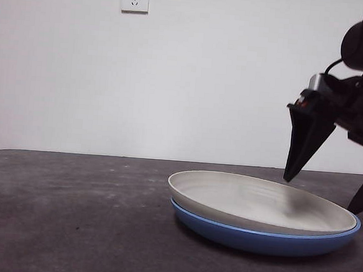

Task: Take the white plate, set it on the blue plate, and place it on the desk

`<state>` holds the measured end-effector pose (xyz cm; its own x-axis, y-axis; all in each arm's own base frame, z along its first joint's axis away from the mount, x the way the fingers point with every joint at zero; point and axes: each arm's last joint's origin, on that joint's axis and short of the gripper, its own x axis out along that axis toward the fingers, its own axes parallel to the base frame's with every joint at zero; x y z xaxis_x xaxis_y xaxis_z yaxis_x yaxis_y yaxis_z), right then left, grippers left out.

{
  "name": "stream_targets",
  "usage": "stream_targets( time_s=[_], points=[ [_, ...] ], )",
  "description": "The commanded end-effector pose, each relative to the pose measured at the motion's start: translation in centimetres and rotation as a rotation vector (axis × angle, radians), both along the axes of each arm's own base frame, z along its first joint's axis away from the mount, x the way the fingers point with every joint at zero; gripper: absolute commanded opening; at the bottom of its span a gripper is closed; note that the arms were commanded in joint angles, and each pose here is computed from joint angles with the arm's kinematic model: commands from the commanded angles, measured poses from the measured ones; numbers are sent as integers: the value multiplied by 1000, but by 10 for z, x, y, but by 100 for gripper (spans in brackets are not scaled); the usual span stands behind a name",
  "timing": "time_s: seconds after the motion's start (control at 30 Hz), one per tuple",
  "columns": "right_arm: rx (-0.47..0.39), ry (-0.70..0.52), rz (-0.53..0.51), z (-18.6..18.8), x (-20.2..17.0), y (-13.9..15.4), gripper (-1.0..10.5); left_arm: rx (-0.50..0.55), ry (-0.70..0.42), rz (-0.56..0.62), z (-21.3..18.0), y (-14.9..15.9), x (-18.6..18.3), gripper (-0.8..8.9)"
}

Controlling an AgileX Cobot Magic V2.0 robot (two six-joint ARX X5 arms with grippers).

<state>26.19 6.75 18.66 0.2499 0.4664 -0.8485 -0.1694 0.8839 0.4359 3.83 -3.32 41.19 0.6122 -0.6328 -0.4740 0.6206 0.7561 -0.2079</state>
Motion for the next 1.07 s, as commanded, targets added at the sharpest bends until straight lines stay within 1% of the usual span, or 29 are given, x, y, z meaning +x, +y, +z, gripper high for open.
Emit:
stream_targets(
  time_s=[0.03, 0.2, 0.37, 0.43, 0.57, 0.67, 0.87, 0.93, 1.07],
  points=[
    [-3, 5, 14, -6, 5, 2, 549, -3, -20, -9, 3, -1, 0, 680],
    [-9, 27, 14, -13, 7, 2, 395, -4, -20, -9, 3, -1, 0, 680],
    [-16, 42, 12, -16, 8, 2, 162, -3, -20, -9, 3, -1, 0, 680],
    [-22, 44, 9, -17, 8, 2, 138, -3, -20, -9, 3, -1, 0, 680],
    [-92, 49, -15, -19, 8, 0, 47, -3, -20, -9, 3, -1, 0, 680],
    [-127, 52, -26, -20, 7, -1, 12, -3, -20, -9, 3, -1, 0, 680],
    [-131, 49, -29, -19, 7, -1, 12, -2, -19, -9, 3, -1, 0, 680],
    [-127, 49, -31, -18, 8, -2, 12, -1, -17, -9, 3, -1, 0, 680],
    [-86, 59, -29, -9, 9, -3, 12, -2, -18, -10, 3, -1, 0, 680]
  ],
)
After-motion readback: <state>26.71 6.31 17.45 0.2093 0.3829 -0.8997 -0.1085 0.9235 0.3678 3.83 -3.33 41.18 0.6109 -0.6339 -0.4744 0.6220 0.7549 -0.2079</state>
